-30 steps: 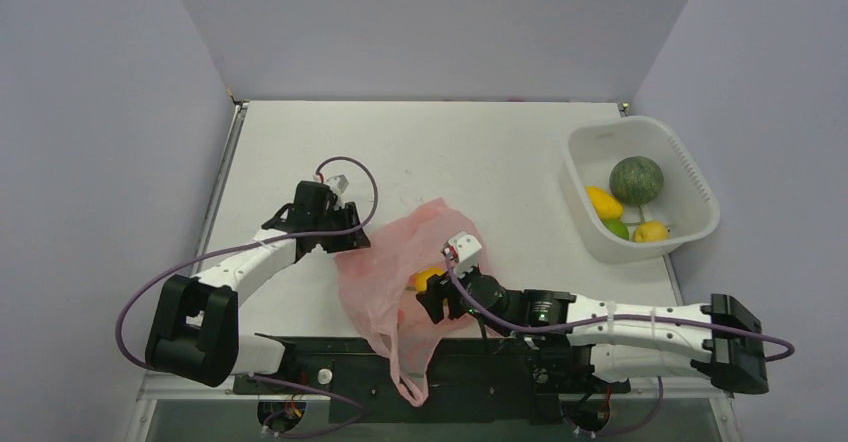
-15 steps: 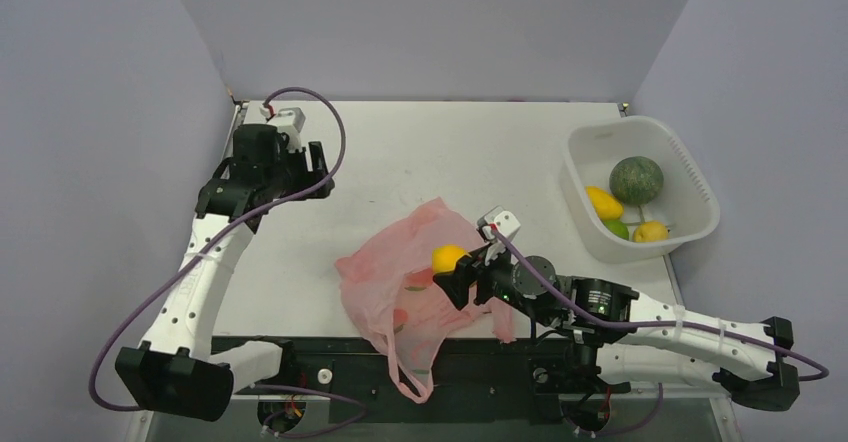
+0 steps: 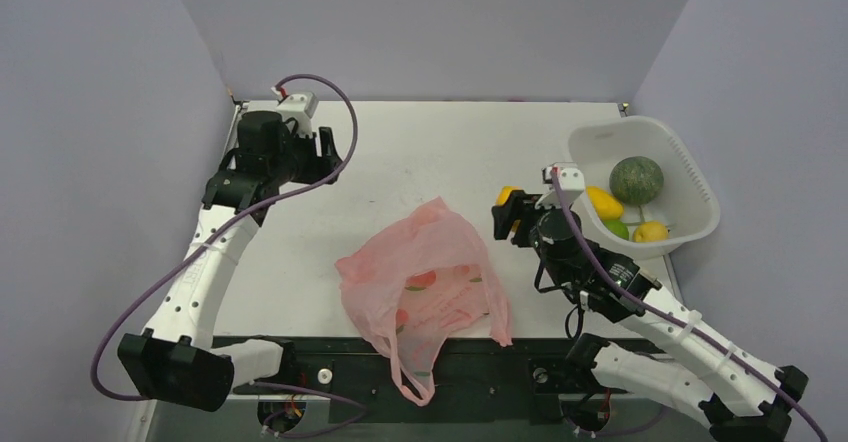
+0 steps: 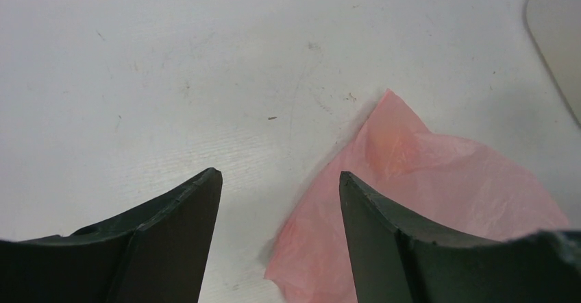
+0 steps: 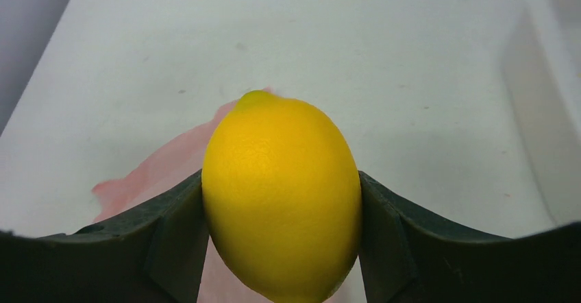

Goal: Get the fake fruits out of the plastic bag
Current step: Place the fake fruit in the bin.

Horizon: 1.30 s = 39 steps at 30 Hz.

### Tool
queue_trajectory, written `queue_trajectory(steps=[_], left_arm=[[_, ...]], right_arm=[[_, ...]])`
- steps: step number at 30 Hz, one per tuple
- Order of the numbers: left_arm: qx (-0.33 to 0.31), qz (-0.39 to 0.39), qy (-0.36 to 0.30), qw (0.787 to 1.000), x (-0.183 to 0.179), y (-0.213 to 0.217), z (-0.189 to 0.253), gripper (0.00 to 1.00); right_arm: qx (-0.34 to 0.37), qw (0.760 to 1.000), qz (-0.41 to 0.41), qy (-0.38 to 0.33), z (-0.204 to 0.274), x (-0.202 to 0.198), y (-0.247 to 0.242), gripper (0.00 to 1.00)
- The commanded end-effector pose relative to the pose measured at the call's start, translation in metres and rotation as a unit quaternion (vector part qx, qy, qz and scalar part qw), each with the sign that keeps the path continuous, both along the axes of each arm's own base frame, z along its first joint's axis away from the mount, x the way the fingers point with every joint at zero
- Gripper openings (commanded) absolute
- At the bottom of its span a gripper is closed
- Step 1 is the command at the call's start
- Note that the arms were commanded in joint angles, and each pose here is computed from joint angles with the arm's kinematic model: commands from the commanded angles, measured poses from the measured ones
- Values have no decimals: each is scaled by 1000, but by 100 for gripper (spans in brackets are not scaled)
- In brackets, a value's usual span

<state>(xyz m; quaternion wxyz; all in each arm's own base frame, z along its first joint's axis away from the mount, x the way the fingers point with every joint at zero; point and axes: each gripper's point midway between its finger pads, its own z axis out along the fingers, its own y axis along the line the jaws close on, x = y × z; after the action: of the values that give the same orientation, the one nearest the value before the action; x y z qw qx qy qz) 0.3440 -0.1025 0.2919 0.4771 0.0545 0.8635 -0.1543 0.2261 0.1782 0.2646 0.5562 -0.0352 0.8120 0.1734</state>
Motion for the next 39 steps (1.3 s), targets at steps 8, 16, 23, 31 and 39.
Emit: queue_trajectory(steps=[8,16,23,31,39], left_arm=[[17,-60,-35,997,-5,-25,-53,61],[19,-75,-37,996,-3,-29,-59,61],[9,-108,-44,993,-8,-39,-57,61],[2,-156,-47,987,-17,-59,-57,61],[6,-157,-30,987,-14,-61,-67,61]], right_arm=[[-30,905,-423,-15,-14,58,-194,0],[-10,867,-493,71,-78,93,-262,9],[-6,867,-490,92,-109,96,-274,70],[-11,876,-473,90,-98,97,-269,84],[-41,948,-313,37,-53,87,-173,83]])
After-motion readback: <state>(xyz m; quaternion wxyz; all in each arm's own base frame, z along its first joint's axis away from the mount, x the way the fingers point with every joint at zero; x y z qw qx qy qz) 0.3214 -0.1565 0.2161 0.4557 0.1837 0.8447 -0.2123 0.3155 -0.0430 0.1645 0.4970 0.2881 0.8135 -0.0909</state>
